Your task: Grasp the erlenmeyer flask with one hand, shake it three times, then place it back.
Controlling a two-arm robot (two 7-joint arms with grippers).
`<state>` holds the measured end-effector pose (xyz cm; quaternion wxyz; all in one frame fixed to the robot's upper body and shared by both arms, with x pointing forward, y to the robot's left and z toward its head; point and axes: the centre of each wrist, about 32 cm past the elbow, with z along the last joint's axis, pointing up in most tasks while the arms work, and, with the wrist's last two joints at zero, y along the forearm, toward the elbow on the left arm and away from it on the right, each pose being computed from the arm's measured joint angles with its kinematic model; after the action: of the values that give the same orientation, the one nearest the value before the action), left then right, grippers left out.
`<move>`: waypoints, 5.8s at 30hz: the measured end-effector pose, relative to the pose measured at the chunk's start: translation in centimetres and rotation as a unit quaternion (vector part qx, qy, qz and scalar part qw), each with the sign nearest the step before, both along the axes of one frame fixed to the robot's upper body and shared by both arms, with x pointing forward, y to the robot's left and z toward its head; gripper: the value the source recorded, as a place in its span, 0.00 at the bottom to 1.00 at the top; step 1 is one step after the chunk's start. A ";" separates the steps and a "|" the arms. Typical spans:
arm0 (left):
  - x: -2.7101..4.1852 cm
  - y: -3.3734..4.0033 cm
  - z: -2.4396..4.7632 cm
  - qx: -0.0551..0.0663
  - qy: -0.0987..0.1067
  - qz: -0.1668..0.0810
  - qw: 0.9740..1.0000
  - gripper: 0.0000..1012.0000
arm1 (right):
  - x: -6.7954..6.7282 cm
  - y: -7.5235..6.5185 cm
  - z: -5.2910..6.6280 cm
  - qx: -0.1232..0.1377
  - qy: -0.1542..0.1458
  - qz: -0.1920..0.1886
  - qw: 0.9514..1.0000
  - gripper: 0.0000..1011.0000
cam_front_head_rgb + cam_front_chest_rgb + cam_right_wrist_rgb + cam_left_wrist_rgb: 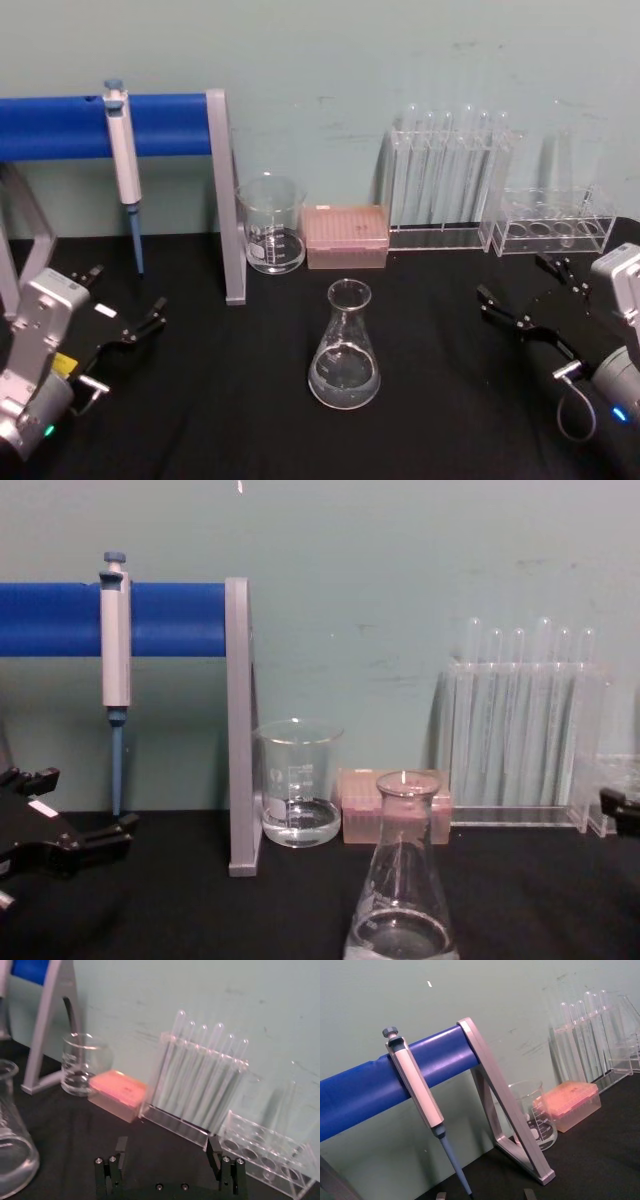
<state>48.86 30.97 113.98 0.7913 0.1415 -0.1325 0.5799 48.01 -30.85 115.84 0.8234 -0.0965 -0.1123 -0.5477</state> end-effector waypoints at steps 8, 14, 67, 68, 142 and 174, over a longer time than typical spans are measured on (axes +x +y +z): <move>0.00 0.00 0.00 0.000 0.000 0.000 1.000 0.99 | -0.5 0.2 0.9 0.016 -0.007 0.017 1.000 0.99; 0.00 0.00 0.00 0.000 0.000 0.000 1.000 0.99 | -0.9 0.4 1.4 0.039 -0.002 0.035 0.999 0.99; 0.00 0.00 0.00 0.000 0.000 0.000 1.000 0.99 | 3.5 5.0 0.4 0.054 0.078 0.257 0.962 0.99; 0.00 0.00 0.00 0.000 0.000 0.000 1.000 0.99 | 3.6 5.2 0.3 0.054 0.078 0.258 0.962 0.99; 0.00 0.00 0.00 0.000 0.000 0.000 1.000 0.99 | 5.9 8.1 -0.9 0.069 0.084 0.251 0.962 0.83; 0.00 0.00 0.00 0.000 0.000 0.000 1.000 0.99 | 5.5 8.1 -0.5 0.083 0.067 0.228 0.968 0.45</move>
<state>48.86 30.97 113.98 0.7913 0.1415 -0.1324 0.5799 53.56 -22.79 115.38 0.9373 -0.0365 -0.0303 -0.3453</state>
